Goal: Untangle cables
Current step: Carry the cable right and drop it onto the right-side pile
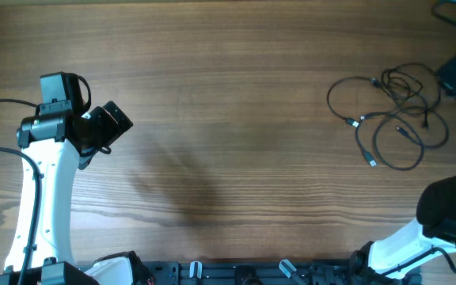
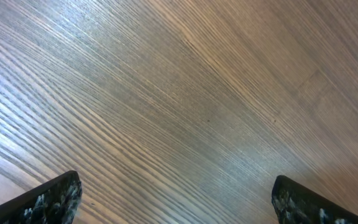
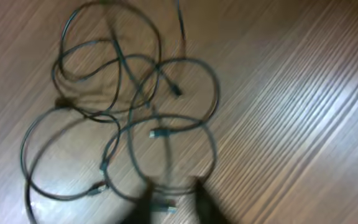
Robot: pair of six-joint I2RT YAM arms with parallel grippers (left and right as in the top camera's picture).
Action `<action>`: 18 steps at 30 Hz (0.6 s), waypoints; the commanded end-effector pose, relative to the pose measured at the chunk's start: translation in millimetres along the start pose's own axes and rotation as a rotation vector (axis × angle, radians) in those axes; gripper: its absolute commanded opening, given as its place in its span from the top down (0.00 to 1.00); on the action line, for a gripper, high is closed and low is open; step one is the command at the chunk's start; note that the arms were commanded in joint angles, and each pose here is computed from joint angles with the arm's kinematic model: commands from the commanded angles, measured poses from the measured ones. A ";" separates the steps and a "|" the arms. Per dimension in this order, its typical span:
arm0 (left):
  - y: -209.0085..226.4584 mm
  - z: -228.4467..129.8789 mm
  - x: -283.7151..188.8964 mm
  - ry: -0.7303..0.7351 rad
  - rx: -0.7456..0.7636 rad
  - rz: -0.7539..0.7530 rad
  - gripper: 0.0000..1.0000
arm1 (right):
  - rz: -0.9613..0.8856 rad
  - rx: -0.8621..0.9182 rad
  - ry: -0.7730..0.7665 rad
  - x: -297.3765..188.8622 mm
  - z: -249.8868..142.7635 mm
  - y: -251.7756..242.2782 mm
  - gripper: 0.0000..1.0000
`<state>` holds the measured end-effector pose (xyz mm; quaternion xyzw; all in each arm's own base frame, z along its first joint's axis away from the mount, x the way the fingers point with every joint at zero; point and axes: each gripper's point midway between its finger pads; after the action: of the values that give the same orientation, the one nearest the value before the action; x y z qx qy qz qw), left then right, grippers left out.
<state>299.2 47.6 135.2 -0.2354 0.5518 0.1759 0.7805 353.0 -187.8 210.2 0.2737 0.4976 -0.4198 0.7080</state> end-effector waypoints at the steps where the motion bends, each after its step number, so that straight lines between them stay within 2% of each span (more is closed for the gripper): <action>1: 2.9 2.1 0.6 -0.002 -0.007 0.014 0.00 | 0.106 0.054 0.018 -8.7 8.9 0.3 0.16; 2: 2.9 2.1 0.6 -0.002 -0.007 0.014 0.00 | 0.135 0.047 0.034 -9.0 7.4 4.0 0.10; 9: 0.6 1.7 0.6 0.000 -0.006 0.002 0.00 | 0.409 -0.234 0.162 -25.7 -28.7 53.9 0.08; 13: -15.0 6.7 0.2 -0.016 0.005 -0.070 0.00 | 0.564 -0.420 0.213 -44.2 -59.2 86.3 0.06; 16: -34.0 13.1 -0.7 -0.060 0.059 -0.113 0.01 | 0.607 -0.523 0.222 -53.7 -79.1 104.5 0.02; 18: -54.9 14.7 -2.2 -0.097 0.159 -0.149 0.01 | 0.626 -0.611 0.220 -60.4 -95.5 117.5 0.00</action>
<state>322.8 38.3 144.3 -0.2384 0.5173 0.1455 0.8089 393.2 -80.6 211.9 0.2810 0.5679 -0.0950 0.7678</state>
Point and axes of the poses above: each gripper's point midway between its finger pads, its own x axis out along the fingers, its own y axis along the line the jaws close on, z = x × y, and after that the axes turned 7 degrees about x, right-handed
